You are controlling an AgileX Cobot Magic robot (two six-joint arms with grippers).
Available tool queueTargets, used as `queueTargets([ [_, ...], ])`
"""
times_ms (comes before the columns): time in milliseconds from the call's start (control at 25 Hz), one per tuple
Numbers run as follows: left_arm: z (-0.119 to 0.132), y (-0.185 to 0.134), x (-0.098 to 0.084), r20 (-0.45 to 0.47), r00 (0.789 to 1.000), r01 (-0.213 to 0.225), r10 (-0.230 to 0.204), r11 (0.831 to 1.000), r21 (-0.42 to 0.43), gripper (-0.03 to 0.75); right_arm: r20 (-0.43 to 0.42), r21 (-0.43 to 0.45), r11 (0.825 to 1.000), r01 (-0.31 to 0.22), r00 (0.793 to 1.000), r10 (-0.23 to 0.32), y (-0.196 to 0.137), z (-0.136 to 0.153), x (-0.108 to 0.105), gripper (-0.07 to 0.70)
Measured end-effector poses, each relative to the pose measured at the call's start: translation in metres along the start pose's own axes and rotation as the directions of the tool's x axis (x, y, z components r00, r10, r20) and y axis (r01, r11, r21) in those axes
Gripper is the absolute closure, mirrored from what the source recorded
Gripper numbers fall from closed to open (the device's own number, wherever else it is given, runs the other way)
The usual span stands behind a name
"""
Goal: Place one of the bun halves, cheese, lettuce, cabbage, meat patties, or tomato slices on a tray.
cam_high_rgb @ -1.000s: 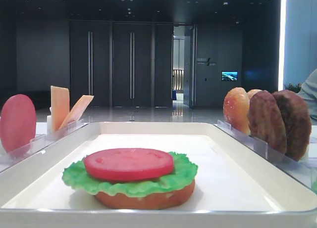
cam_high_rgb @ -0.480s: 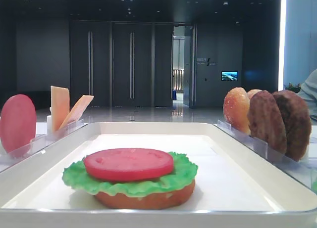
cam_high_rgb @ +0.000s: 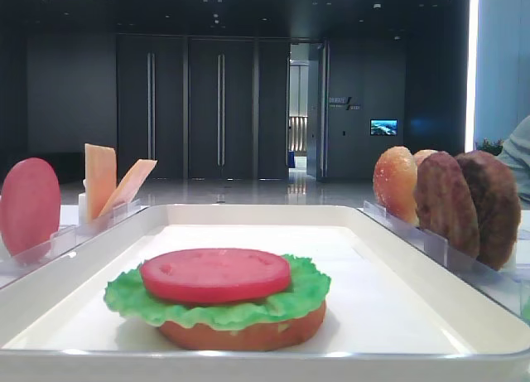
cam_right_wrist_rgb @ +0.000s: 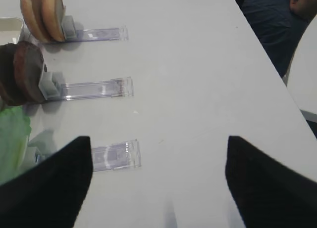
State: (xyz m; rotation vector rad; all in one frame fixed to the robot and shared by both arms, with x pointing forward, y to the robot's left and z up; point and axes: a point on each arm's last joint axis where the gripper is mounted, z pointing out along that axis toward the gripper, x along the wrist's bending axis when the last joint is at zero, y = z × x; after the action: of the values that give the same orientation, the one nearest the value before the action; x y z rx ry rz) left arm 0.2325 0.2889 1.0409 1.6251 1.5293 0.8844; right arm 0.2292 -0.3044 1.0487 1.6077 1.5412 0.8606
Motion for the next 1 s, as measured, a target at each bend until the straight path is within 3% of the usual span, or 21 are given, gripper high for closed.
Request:
queueTargets([
  [680, 0.0, 0.0, 0.0, 0.0, 1.0, 0.0, 0.0, 1.0, 0.0, 0.358, 0.0, 0.0, 1.0, 0.0, 1.0, 0.0, 0.0, 0.0, 0.0, 0.094],
  [1000, 0.0, 0.0, 0.0, 0.0, 1.0, 0.0, 0.0, 1.0, 0.0, 0.37, 0.0, 0.0, 1.0, 0.0, 1.0, 0.0, 0.0, 0.0, 0.0, 0.094],
])
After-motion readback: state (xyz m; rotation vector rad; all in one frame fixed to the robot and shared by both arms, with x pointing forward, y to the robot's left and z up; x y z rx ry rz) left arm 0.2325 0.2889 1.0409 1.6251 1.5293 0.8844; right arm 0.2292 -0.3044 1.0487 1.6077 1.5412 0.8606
